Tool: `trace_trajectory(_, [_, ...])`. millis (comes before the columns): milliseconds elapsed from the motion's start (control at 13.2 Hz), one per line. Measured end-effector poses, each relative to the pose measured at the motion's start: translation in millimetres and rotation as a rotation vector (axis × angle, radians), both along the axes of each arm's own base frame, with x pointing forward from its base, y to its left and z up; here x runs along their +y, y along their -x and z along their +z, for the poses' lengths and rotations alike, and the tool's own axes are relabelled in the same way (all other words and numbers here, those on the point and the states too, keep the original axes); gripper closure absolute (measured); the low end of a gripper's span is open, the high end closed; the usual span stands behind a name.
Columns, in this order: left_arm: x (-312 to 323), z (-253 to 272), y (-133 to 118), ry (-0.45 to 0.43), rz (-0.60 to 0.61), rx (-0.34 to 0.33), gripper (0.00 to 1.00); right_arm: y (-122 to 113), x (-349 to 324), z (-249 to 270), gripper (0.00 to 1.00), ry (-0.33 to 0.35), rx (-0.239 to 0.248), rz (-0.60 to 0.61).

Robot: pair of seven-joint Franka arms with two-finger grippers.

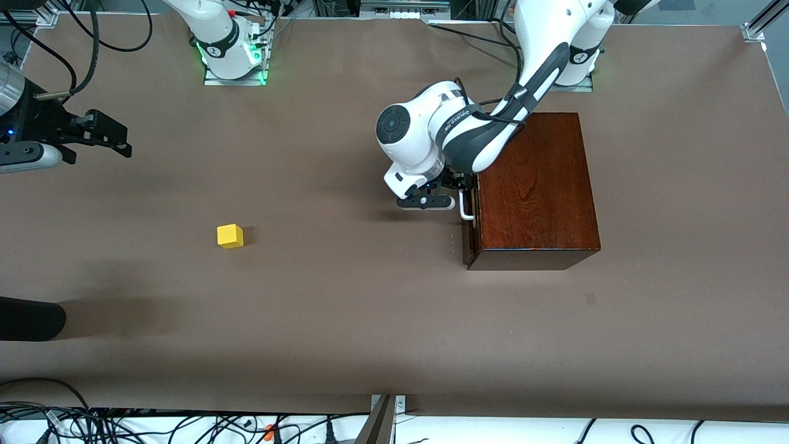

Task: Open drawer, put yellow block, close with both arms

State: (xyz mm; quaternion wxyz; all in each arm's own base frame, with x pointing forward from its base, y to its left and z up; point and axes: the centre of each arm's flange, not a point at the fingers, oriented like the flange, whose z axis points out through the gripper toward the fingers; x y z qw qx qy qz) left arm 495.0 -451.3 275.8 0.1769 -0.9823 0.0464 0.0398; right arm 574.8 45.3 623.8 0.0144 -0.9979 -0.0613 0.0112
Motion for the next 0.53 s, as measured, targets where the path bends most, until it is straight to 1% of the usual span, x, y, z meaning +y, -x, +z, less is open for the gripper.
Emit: trace_trajectory(531, [-3.0, 0.1, -0.9, 0.016, 0.03, -0.023, 0.0, 0.0, -0.3, 0.0, 0.0, 0.0, 0.0, -0.001])
